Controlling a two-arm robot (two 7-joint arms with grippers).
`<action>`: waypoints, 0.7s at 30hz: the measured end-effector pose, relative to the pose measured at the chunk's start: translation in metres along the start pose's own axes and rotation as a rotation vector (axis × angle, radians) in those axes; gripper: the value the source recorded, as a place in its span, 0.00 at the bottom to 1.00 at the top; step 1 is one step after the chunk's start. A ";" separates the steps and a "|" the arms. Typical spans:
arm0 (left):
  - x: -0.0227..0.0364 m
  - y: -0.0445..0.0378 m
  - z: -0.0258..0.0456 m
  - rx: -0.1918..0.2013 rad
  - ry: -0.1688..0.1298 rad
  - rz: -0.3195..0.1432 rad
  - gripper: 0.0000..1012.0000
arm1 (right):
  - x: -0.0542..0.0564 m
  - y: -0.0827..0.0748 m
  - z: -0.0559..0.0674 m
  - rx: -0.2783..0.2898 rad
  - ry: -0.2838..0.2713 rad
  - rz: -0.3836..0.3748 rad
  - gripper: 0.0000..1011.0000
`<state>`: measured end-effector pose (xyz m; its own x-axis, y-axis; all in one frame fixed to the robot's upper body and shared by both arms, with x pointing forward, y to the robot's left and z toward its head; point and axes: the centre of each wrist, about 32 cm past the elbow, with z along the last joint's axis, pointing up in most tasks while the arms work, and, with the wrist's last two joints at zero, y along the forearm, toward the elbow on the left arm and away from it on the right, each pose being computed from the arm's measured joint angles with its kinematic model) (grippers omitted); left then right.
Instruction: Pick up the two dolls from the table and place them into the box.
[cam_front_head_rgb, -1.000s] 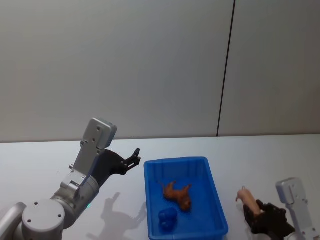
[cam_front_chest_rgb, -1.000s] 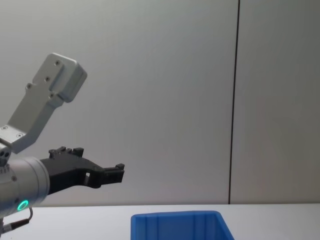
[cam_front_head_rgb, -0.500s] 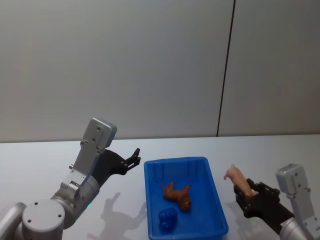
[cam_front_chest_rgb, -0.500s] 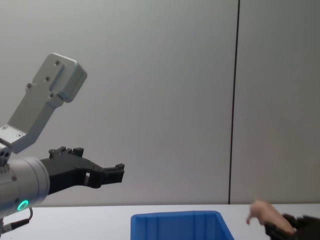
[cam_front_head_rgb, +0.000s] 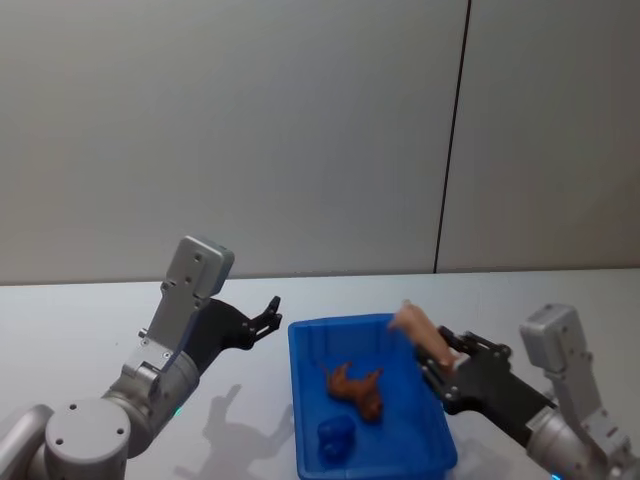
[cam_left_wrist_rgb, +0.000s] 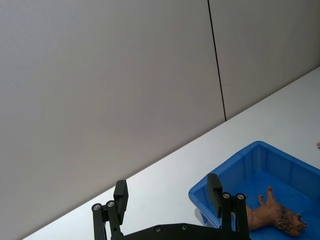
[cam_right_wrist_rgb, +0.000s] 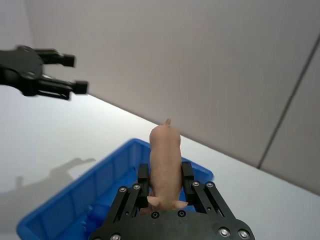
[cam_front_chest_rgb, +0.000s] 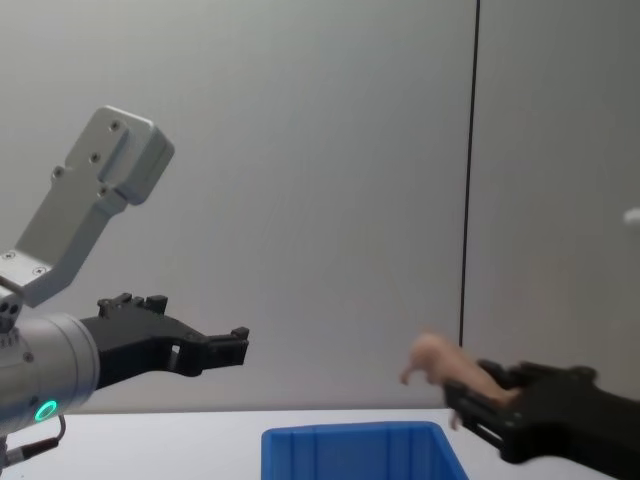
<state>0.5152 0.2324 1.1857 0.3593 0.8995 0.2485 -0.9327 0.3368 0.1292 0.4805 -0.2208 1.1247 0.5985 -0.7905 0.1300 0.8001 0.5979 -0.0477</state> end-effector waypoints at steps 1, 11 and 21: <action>0.0000 0.0000 0.0000 0.000 0.000 0.000 0.99 | 0.000 0.002 0.001 0.006 -0.003 0.011 0.37; 0.0000 0.0000 0.0000 0.000 0.000 0.000 0.99 | -0.004 0.030 0.008 0.051 -0.029 0.143 0.63; 0.0000 0.0000 0.0000 0.000 0.000 0.000 0.99 | -0.004 0.043 0.008 0.051 -0.036 0.172 0.92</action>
<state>0.5152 0.2324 1.1858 0.3592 0.8995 0.2485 -0.9327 0.3368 0.1292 0.5125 -0.1909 1.1296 0.7235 -0.6716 0.1598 0.6827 0.7304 -0.0217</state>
